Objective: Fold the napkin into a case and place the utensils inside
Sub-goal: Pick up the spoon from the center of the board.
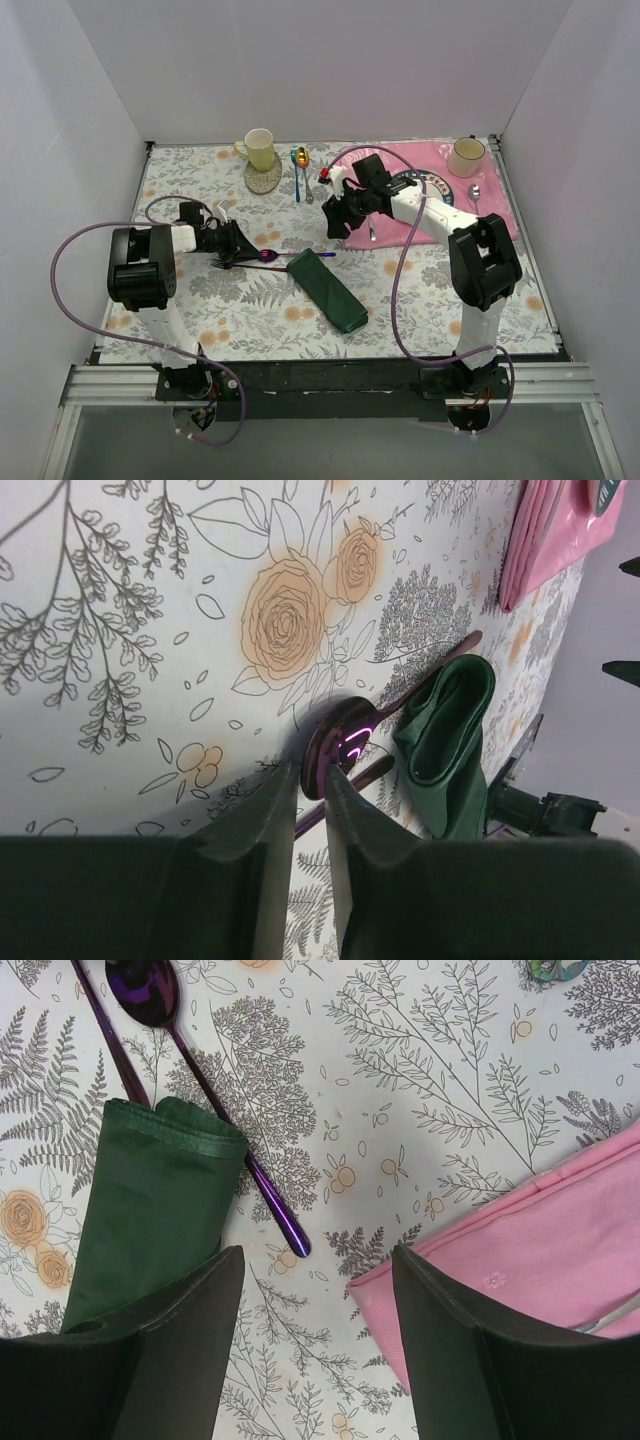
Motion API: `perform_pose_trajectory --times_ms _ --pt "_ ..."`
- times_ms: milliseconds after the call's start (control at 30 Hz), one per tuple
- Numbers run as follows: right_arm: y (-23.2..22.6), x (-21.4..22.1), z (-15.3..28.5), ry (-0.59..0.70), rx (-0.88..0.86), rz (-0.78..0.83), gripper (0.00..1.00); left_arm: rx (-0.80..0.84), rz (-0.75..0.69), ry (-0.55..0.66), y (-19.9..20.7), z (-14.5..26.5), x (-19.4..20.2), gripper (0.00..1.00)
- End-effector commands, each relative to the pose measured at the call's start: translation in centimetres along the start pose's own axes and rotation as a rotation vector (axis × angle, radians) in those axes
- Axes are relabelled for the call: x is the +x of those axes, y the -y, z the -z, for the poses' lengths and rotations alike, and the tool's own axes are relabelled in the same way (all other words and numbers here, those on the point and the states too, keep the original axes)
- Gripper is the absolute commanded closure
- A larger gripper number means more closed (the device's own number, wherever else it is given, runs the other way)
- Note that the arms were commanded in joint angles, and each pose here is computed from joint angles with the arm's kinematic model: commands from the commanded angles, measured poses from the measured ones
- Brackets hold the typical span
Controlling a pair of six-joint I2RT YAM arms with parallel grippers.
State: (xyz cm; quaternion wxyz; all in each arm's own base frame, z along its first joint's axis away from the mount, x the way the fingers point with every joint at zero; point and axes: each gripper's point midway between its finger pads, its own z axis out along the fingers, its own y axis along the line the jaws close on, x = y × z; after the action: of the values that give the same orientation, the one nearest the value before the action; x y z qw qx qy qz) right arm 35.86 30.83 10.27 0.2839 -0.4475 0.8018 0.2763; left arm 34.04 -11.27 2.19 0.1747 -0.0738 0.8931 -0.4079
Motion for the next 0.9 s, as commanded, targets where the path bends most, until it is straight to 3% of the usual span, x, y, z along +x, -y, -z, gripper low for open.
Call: perform_pose_trajectory --times_ms 0,100,200,467,633,700,767,833,867 --pt "0.0 -2.3 1.2 0.069 0.0 0.028 0.3 -0.062 0.063 0.002 -2.7 -0.8 -0.4 0.84" --pt "0.5 -2.5 1.2 0.071 0.004 0.026 0.29 -0.063 0.077 -0.007 -3.0 -1.1 -0.5 0.86" --pt "1.0 -2.7 1.3 0.076 0.009 0.016 0.29 -0.042 0.082 -0.016 -2.9 -1.4 -0.4 1.0" --pt "1.6 -3.3 1.2 0.093 0.007 0.025 0.22 0.025 -0.05 0.13 -1.0 2.9 -5.7 1.0" --pt "1.3 -5.0 2.2 0.141 -0.007 0.038 0.13 0.09 -0.2 0.228 1.5 7.2 -10.7 1.0" --pt "0.7 -6.0 2.9 0.176 -0.03 0.057 0.1 0.105 -0.238 0.218 2.2 8.0 -11.1 1.0" --pt "-0.1 -7.5 4.2 0.22 -0.05 0.085 0.07 0.127 -0.37 0.24 4.0 9.3 -12.1 1.0" --pt "-1.0 -8.9 5.5 0.255 -0.07 0.123 0.05 0.151 -0.407 0.229 5.0 9.9 -12.0 1.0" --pt "-1.7 -9.2 5.9 0.265 -0.103 0.134 0.05 0.172 -0.519 0.235 6.2 10.6 -12.6 1.0"
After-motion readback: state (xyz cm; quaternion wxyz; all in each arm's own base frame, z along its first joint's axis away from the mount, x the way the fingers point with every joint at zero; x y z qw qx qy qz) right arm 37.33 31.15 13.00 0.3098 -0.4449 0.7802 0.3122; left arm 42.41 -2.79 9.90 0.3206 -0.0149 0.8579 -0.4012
